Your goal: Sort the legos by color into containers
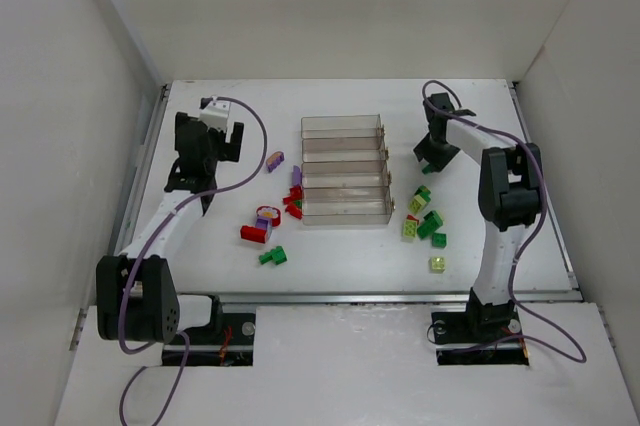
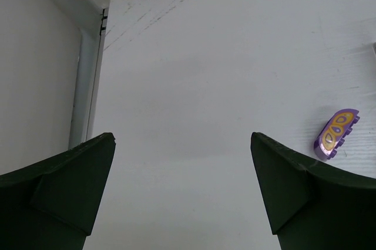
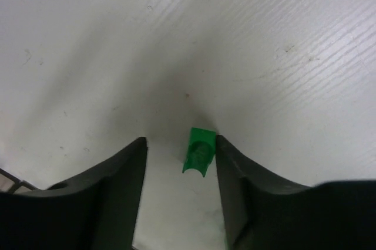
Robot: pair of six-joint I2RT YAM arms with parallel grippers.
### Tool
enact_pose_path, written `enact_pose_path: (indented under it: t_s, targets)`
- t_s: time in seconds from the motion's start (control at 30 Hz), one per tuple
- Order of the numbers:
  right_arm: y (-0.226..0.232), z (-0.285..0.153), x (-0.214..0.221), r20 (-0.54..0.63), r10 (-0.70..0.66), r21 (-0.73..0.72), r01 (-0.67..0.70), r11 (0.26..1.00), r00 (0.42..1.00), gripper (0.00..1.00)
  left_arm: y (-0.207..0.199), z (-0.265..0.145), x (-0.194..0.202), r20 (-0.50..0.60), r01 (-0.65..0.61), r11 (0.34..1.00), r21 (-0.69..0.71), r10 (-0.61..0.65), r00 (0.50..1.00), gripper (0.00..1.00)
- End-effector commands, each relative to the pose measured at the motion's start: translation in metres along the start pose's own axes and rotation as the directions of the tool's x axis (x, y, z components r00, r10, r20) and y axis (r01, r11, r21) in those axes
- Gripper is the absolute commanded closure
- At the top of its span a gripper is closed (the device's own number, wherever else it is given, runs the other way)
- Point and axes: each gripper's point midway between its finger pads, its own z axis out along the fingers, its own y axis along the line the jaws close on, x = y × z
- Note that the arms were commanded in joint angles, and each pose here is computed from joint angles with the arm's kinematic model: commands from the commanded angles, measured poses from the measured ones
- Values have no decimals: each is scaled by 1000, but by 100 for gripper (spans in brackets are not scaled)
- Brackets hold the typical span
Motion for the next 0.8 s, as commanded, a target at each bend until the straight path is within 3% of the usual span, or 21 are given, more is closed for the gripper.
enact_pose_path:
  t_s: [0.0, 0.13, 0.2, 0.23, 0.33, 0.43, 0.53, 0.67, 0.77]
  targets:
    - [-1, -1, -4, -1, 18, 11, -18, 1000, 1000, 49, 12, -7, -19, 77, 10, 999, -46, -6, 997, 0]
    - [-1, 1, -5, -1, -13, 11, 13, 1000, 1000, 74, 10, -7, -12, 58, 6, 999, -41, -4, 998, 0]
    - [3, 0, -10, 7, -47, 1, 47, 999, 999, 95, 14, -9, -14, 64, 10, 999, -52, -7, 998, 0]
    - [2, 0, -10, 7, -63, 1, 63, 998, 998, 100, 15, -9, -16, 74, 24, 998, -53, -20, 997, 0]
    - [22, -24, -35, 103, -169, -74, 177, 981, 980, 100, 19, -11, -20, 90, 39, 997, -65, -33, 995, 0]
    - [53, -68, -58, 273, -277, -94, 312, 945, 921, 100, 13, -12, -20, 106, 3, 1000, -29, 0, 994, 0]
    - [91, -119, -69, 409, -290, -150, 377, 914, 865, 100, 1, -11, -8, 90, -31, 999, 32, 28, 996, 3]
    - [154, -167, -45, 571, -331, -239, 538, 808, 751, 100, -13, -14, 3, 87, -74, 992, 103, 65, 994, 3]
    - [190, -165, -13, 583, -362, -281, 599, 750, 727, 100, -18, -15, 7, 76, -76, 989, 129, 66, 995, 3]
